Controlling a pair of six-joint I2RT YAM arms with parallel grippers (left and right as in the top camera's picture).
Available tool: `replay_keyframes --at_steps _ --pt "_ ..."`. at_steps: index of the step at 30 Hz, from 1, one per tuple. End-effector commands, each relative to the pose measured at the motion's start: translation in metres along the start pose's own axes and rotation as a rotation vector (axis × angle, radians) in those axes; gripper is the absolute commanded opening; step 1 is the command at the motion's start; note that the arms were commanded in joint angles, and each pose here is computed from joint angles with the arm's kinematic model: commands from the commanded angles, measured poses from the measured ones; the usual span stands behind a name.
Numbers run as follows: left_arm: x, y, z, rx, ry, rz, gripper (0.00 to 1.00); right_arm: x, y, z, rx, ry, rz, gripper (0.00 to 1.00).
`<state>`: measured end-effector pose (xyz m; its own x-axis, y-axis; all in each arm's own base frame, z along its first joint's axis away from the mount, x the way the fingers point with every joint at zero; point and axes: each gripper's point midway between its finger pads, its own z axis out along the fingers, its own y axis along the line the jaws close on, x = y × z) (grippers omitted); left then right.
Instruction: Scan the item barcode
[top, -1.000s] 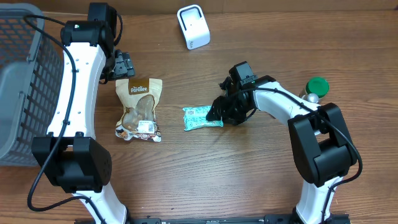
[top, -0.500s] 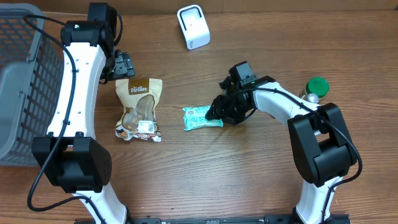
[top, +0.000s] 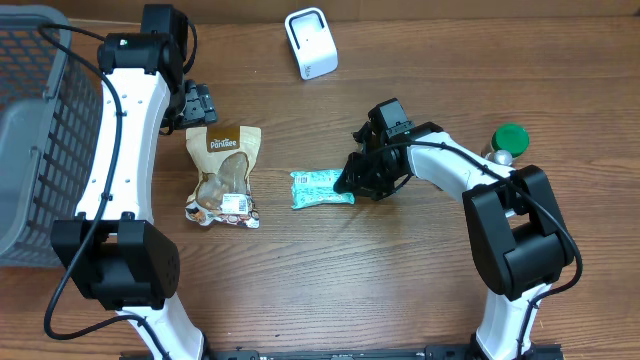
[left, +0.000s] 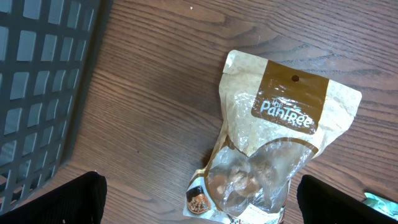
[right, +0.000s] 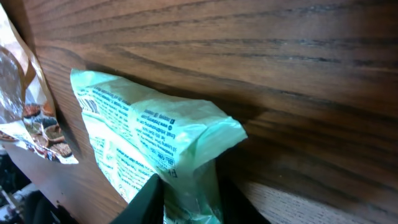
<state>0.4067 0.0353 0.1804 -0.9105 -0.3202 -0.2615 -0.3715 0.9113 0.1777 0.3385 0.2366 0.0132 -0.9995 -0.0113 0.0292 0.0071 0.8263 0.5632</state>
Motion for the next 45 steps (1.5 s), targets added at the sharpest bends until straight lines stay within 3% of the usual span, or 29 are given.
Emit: replay_keyframes --at_steps 1,6,18,22,38,45 --pt "-0.004 0.0 -0.008 0.007 -0.026 -0.002 1.0 0.0 -0.003 0.003 0.002 0.001 -0.004 0.22" --pt "-0.004 0.0 -0.008 0.007 -0.026 -0.002 1.0 -0.001 -0.003 0.003 0.001 -0.003 -0.011 0.23" --pt "-0.005 0.0 -0.008 0.007 -0.026 -0.002 0.99 -0.002 -0.002 0.002 -0.002 -0.008 -0.014 0.04" --pt "-0.004 0.0 -0.008 0.007 -0.026 -0.002 1.0 -0.004 0.005 -0.002 -0.037 -0.011 -0.059 0.04" --pt "-0.004 0.0 -0.008 0.007 -0.026 -0.002 1.0 0.011 0.082 -0.118 -0.18 -0.178 -0.37 0.04" --pt "-0.004 0.0 -0.008 0.007 -0.026 -0.002 1.0 0.031 0.098 -0.153 -0.192 -0.219 -0.403 0.04"
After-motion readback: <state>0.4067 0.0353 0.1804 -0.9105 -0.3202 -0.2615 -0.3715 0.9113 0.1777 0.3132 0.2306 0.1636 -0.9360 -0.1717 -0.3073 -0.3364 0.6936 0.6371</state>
